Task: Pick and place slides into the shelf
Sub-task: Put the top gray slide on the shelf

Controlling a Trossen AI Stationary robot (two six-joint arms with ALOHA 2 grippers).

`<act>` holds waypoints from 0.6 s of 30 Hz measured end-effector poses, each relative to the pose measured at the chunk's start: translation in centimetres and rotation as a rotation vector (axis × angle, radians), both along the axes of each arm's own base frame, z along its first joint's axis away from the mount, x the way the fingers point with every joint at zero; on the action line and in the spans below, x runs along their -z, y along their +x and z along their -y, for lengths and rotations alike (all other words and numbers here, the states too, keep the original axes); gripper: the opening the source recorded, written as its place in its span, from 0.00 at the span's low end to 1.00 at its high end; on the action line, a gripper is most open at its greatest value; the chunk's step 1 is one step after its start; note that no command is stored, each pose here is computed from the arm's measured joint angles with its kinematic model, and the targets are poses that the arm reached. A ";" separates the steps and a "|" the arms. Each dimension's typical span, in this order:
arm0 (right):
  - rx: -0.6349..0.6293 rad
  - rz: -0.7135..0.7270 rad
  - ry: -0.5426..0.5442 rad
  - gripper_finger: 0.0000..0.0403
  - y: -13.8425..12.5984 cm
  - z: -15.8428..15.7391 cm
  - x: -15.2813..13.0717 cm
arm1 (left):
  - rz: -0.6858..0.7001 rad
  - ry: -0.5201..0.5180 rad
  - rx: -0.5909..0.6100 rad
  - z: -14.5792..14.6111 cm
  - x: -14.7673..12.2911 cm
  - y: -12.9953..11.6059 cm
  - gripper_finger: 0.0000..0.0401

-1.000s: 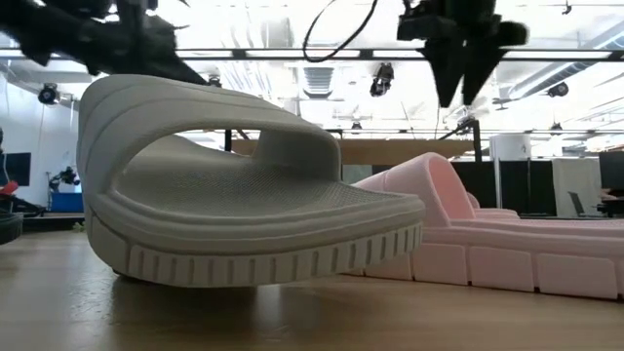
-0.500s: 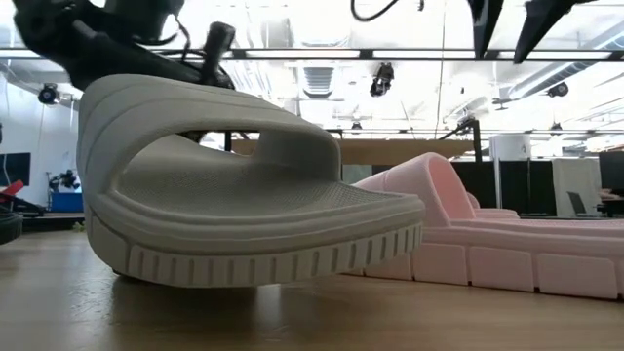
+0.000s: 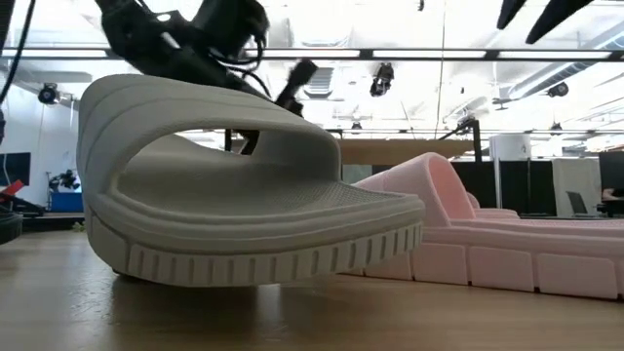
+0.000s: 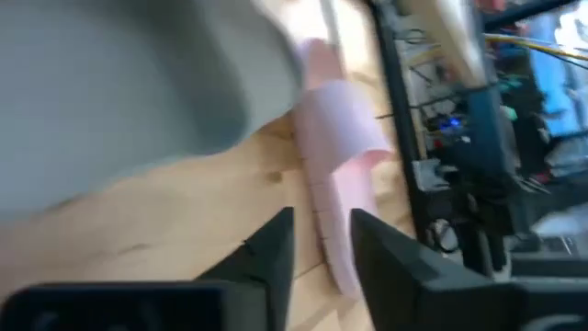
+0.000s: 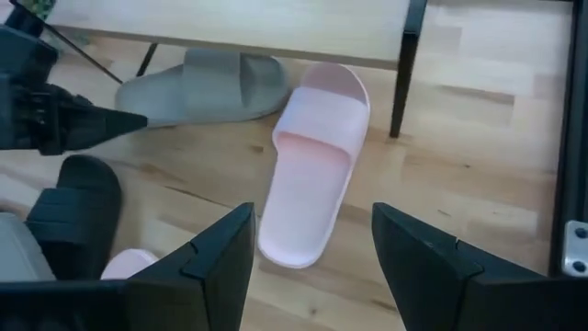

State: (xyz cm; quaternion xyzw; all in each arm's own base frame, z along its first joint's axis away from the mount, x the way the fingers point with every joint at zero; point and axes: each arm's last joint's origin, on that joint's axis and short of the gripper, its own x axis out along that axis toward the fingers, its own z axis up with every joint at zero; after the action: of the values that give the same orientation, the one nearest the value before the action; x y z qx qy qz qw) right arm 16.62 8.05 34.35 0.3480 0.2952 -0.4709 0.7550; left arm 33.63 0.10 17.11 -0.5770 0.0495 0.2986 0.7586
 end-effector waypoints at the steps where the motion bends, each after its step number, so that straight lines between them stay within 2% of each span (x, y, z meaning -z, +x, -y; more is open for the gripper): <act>1: -0.006 -0.001 0.000 0.52 -0.5 0.1 0.2 | 0.004 -0.020 -0.019 -0.1 0.2 0.3 0.29; 4: -0.016 0.004 0.004 0.52 -1.7 0.7 0.6 | 0.020 -0.043 -0.092 -0.3 0.6 0.9 0.40; 7: -0.018 0.003 0.003 0.52 -2.6 1.2 1.1 | 0.034 -0.038 -0.133 -0.9 0.5 1.6 0.46; 14: -0.018 0.001 0.003 0.52 -4.0 2.1 2.0 | -0.144 -0.023 -0.169 -2.0 0.5 3.6 0.47; 18: -0.018 0.002 0.003 0.52 -4.4 2.4 2.3 | -0.161 0.008 -0.176 -2.5 0.3 4.8 0.43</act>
State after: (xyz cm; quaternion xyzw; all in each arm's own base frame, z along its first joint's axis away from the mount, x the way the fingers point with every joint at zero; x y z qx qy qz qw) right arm 12.19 5.68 32.06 0.3470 0.2984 -0.4633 0.7589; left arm 38.44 2.60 16.78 -0.5502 0.0580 0.4097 0.7253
